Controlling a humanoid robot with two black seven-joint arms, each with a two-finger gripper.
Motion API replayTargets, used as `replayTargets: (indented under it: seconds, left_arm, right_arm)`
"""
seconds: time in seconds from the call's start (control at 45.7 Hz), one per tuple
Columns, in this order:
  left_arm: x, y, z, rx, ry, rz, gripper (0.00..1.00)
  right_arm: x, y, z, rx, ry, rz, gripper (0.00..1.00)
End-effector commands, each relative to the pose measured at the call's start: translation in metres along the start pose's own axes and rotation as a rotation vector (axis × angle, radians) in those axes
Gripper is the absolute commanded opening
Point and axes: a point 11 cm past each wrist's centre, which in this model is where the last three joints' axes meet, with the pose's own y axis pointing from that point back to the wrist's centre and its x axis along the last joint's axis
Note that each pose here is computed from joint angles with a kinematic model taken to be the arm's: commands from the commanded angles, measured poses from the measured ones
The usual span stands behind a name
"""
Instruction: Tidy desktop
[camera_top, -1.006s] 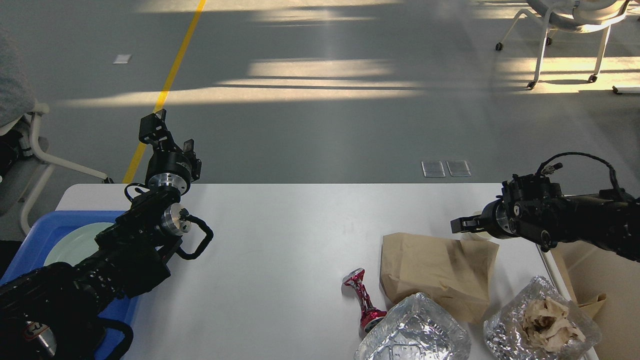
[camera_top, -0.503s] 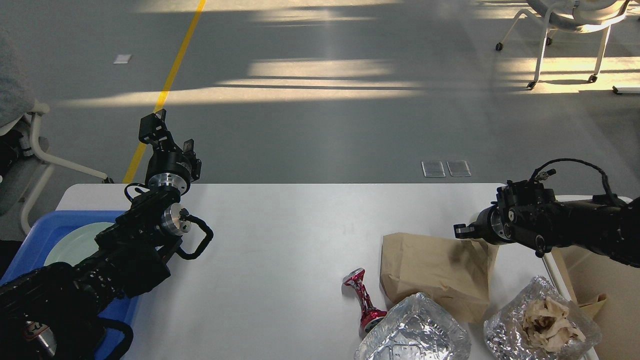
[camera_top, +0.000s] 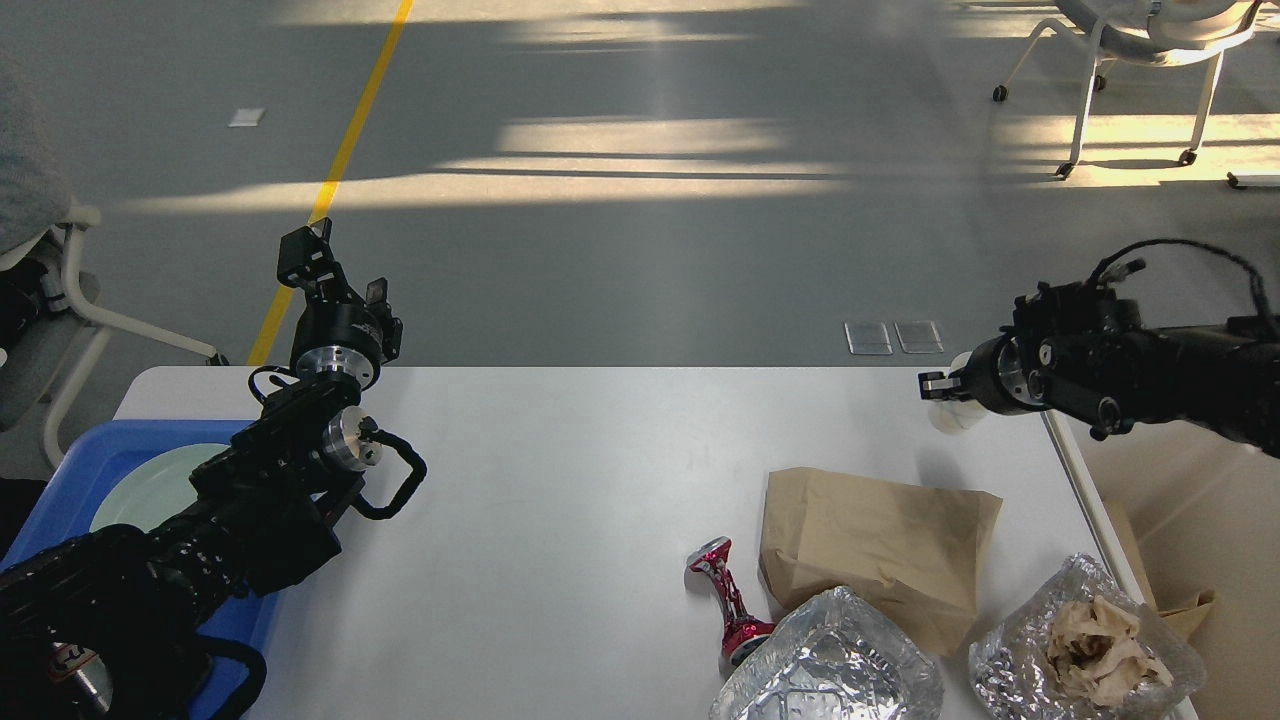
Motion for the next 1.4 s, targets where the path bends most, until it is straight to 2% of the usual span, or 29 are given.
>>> replayTargets:
  seconds: [0.0, 0.328, 0.481, 0.591, 0.678, 0.744, 0.919, 1.072, 1.181, 1.378]
  left_arm:
    - [0.000, 0.000, 0.000, 0.001, 0.000, 0.000, 0.96]
    - [0.000, 0.000, 0.000, 0.000, 0.000, 0.000, 0.96]
    - [0.000, 0.000, 0.000, 0.000, -0.001, 0.000, 0.96]
    - [0.000, 0.000, 0.000, 0.000, 0.000, 0.000, 0.96]
    - [0.000, 0.000, 0.000, 0.002, -0.001, -0.001, 0.96]
    - [0.000, 0.000, 0.000, 0.002, -0.002, 0.001, 0.96]
    - [0.000, 0.000, 0.000, 0.000, -0.001, 0.000, 0.96]
    - [0.000, 0.000, 0.000, 0.002, -0.002, 0.001, 0.96]
    - [0.000, 0.000, 0.000, 0.002, -0.001, -0.001, 0.96]
    - [0.000, 0.000, 0.000, 0.000, -0.002, 0.001, 0.96]
  right_arm:
    - [0.055, 0.069, 0.011, 0.042, -0.042, 0.034, 0.01]
    - [0.133, 0.269, -0.009, 0.316, -0.094, 0.037, 0.06]
    - [0.166, 0.358, -0.029, 0.426, -0.062, 0.245, 0.08]
    - [0.178, 0.407, -0.048, 0.510, -0.033, 0.349, 0.08]
    - [0.181, 0.424, -0.057, 0.551, -0.023, 0.379, 0.08]
    - [0.180, 0.422, -0.058, 0.547, -0.020, 0.373, 0.08]
    - [0.164, 0.332, -0.027, 0.452, -0.109, 0.203, 0.07]
    - [0.139, 0.256, 0.020, 0.307, -0.190, 0.082, 0.07]
    - [0.106, 0.196, 0.059, 0.211, -0.276, -0.015, 0.07]
    - [0.058, 0.100, 0.113, -0.034, -0.319, 0.016, 0.10]
